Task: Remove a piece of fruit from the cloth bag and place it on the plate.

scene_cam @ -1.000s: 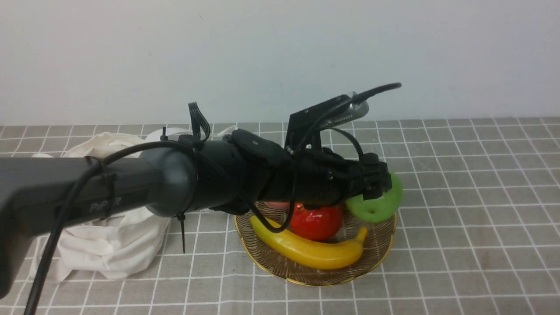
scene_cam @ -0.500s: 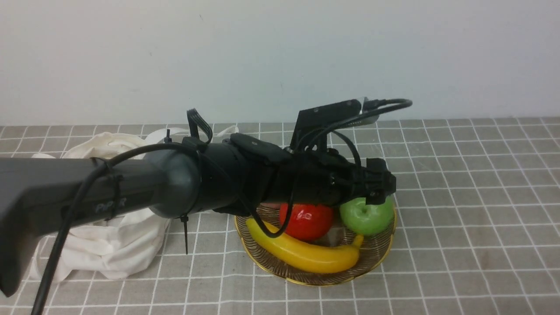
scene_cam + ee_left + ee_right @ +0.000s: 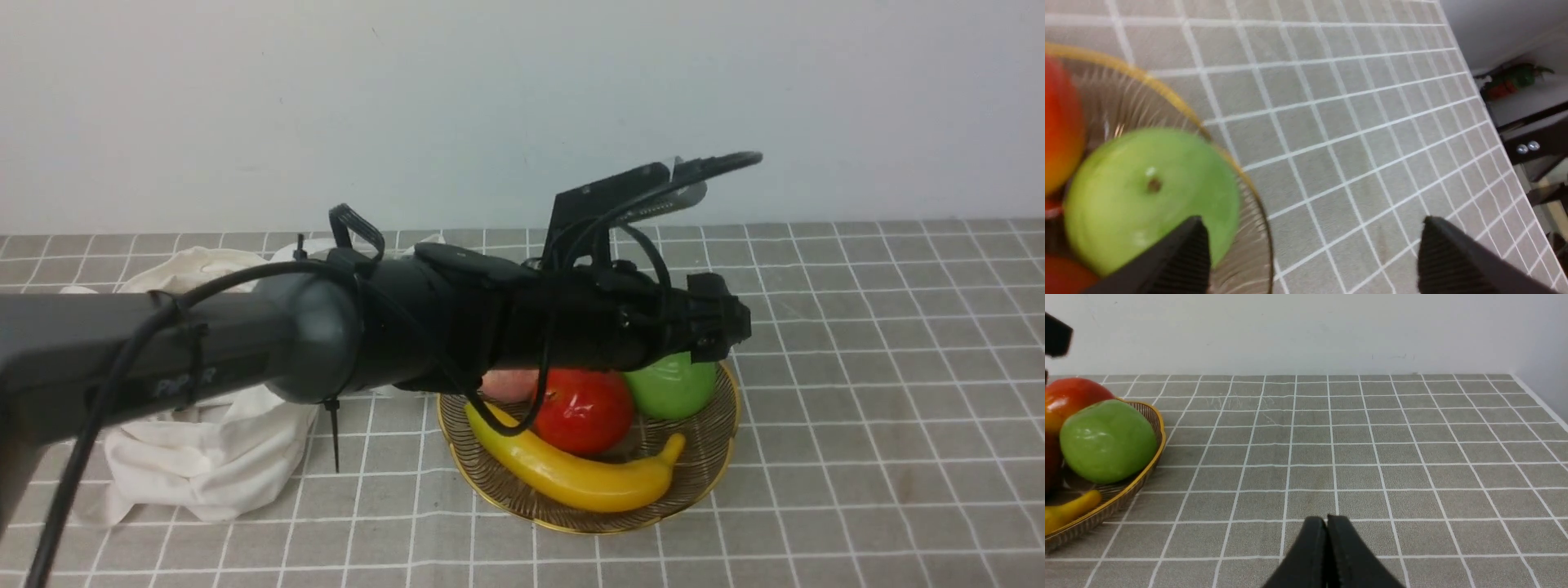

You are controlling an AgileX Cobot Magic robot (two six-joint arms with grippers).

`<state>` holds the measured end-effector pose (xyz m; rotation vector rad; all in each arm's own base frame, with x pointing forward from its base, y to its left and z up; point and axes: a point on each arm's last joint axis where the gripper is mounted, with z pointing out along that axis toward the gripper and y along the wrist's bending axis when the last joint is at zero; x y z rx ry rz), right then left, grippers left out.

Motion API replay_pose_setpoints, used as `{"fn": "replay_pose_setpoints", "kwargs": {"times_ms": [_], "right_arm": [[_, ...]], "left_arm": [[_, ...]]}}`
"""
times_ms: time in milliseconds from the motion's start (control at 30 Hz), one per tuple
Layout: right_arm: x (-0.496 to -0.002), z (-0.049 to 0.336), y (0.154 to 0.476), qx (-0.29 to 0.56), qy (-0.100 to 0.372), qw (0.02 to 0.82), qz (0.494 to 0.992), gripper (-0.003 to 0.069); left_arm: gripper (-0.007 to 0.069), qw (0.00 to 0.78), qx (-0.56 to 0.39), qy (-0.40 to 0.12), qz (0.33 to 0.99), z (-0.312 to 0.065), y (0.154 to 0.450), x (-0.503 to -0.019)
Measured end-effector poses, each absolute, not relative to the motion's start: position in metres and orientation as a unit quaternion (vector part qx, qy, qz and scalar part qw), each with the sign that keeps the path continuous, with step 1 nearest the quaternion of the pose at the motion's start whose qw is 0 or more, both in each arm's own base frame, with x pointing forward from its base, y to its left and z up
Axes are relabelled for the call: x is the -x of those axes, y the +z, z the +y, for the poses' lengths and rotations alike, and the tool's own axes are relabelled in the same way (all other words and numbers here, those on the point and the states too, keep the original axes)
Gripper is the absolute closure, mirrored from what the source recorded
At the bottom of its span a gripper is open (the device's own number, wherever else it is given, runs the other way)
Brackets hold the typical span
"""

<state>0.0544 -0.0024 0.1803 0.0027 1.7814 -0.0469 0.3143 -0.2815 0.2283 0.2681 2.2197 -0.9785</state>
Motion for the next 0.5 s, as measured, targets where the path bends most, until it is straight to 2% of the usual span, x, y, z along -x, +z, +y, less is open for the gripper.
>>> {"fn": "replay_pose_setpoints", "kwargs": {"times_ms": [67,100,133,167,200,300,467,500], "right_arm": [[-0.054,-0.002,0.18,-0.001,-0.02,0.629,0.777,0.0676],[-0.054,-0.002,0.18,-0.001,-0.02,0.629,0.777,0.0676],[-0.054,-0.002,0.18,-0.001,-0.02,0.629,0.777,0.0676],[-0.054,-0.002,0.18,-0.001,-0.02,0.629,0.777,0.0676],[-0.054,-0.002,0.18,-0.001,-0.02,0.629,0.777,0.0676],[-0.054,-0.002,0.18,-0.001,-0.02,0.629,0.777,0.0676],[-0.054,-0.002,0.18,-0.001,-0.02,0.629,0.777,0.0676],[-0.054,-0.002,0.18,-0.001,-0.02,0.629,0.777,0.0676]], "left_arm": [[0.0222,0.378,-0.142,-0.372,0.836,-0.278,0.25,-0.309],[0.027,0.384,-0.148,-0.371,0.832,-0.277,0.254,-0.308],[0.0286,0.391,-0.152,-0.372,0.828,-0.276,0.26,-0.307],[0.0445,0.406,-0.158,-0.376,0.818,-0.272,0.274,-0.303],[0.0529,0.42,-0.157,-0.38,0.809,-0.269,0.287,-0.3],[0.0611,0.455,-0.143,-0.373,0.796,-0.258,0.312,-0.294],[0.0633,0.52,-0.118,-0.338,0.776,-0.238,0.347,-0.287],[0.0633,0.547,-0.118,-0.318,0.765,-0.229,0.361,-0.283]]}}
